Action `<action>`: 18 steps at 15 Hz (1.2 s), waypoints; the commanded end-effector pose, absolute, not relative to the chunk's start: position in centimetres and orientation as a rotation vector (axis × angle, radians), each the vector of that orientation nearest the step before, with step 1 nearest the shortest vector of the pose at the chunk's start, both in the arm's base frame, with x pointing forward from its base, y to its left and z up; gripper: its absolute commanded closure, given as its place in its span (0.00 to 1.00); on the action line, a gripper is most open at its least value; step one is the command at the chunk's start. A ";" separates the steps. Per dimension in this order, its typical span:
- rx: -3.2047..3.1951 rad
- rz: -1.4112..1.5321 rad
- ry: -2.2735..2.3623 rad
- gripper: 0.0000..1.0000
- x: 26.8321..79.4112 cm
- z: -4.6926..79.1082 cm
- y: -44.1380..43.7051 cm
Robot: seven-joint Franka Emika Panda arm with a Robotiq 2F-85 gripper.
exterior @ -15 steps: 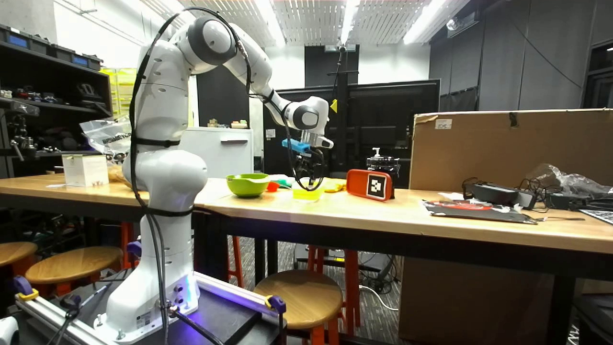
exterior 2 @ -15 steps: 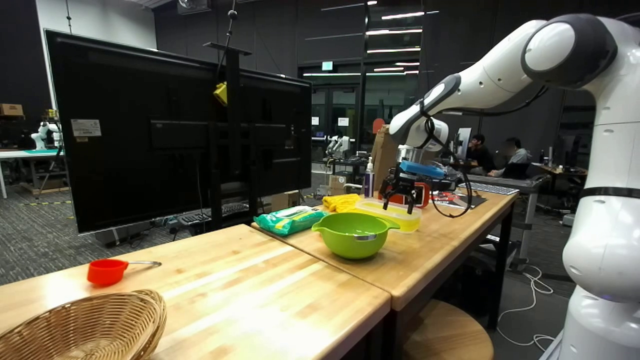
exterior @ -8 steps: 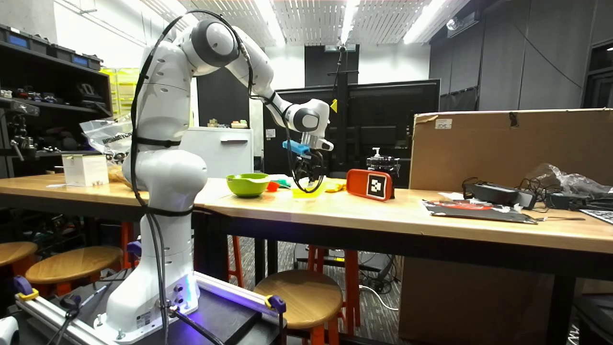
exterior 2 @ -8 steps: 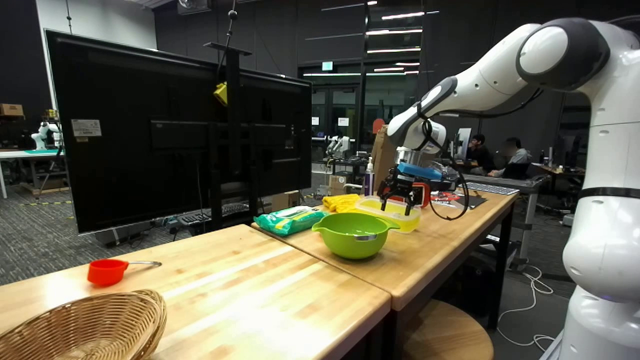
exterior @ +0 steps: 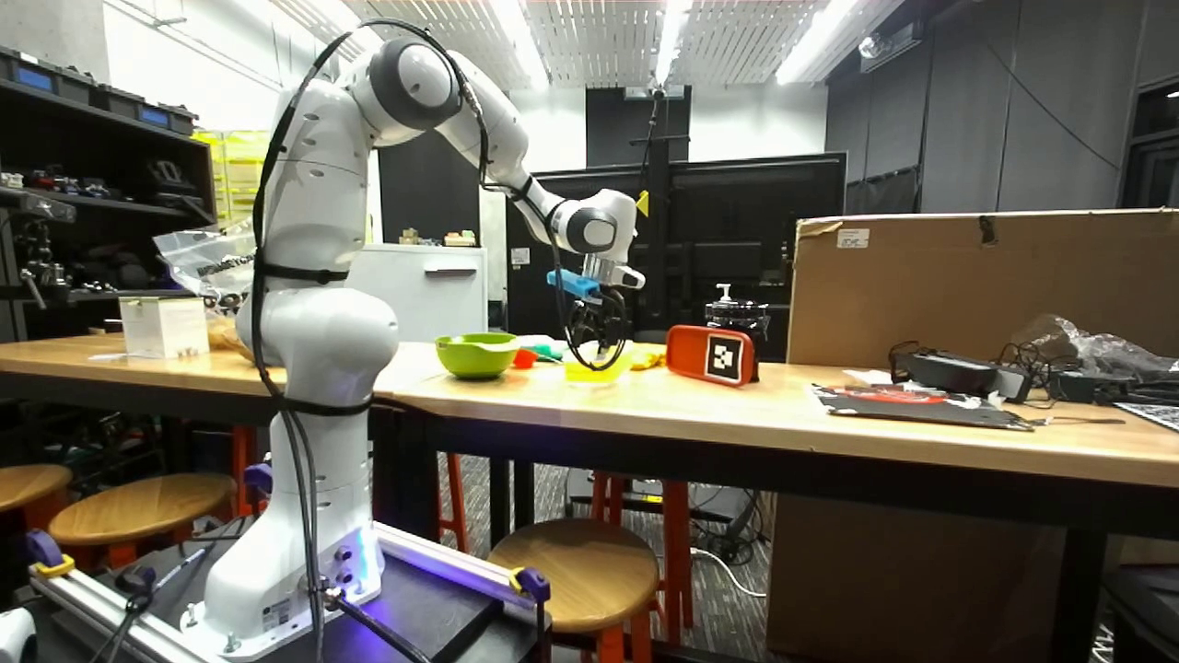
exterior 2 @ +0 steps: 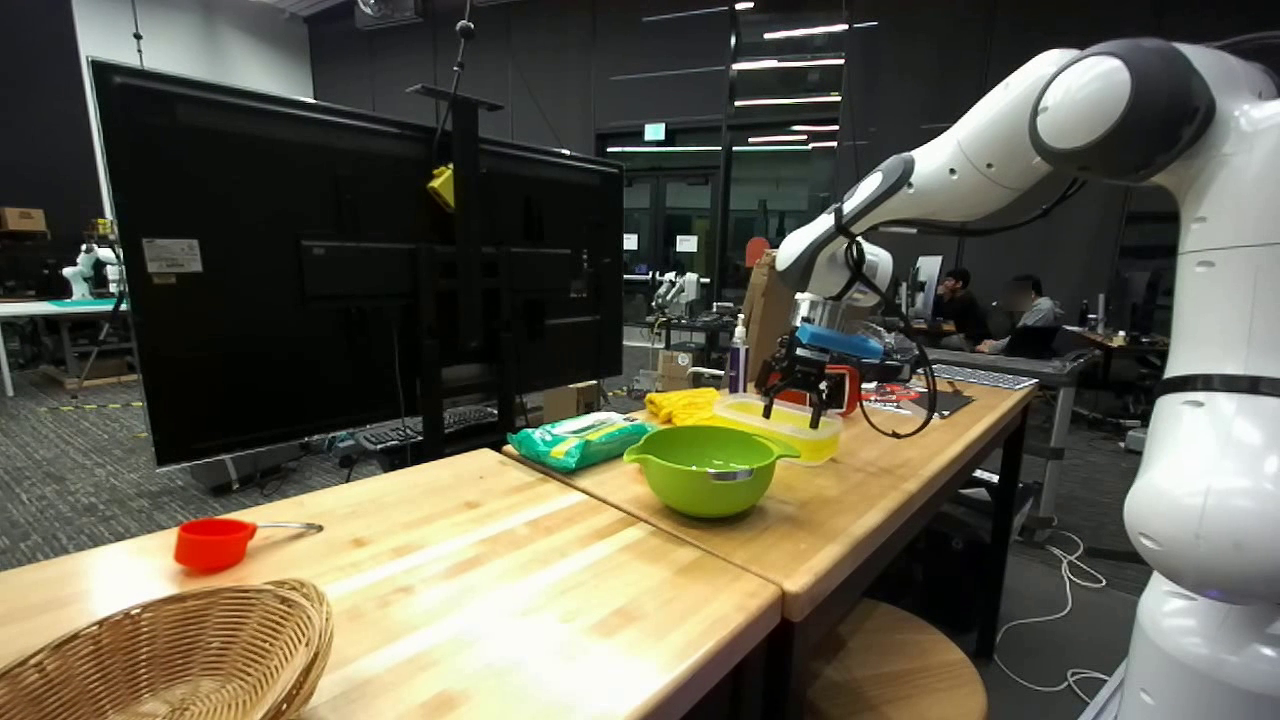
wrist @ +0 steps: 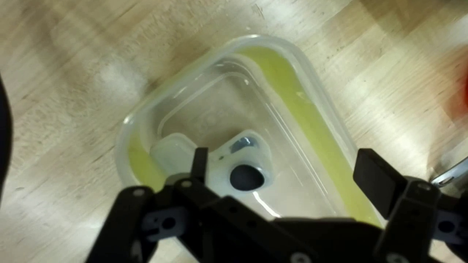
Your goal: Move the white object to the counter
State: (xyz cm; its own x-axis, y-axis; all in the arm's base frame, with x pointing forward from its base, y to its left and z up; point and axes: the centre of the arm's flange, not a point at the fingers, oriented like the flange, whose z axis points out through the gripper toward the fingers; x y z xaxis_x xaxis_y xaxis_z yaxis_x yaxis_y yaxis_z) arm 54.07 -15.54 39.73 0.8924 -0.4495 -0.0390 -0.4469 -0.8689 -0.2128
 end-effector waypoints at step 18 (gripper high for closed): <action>-2.827 -0.058 0.908 0.00 55.1 40.5 -16.1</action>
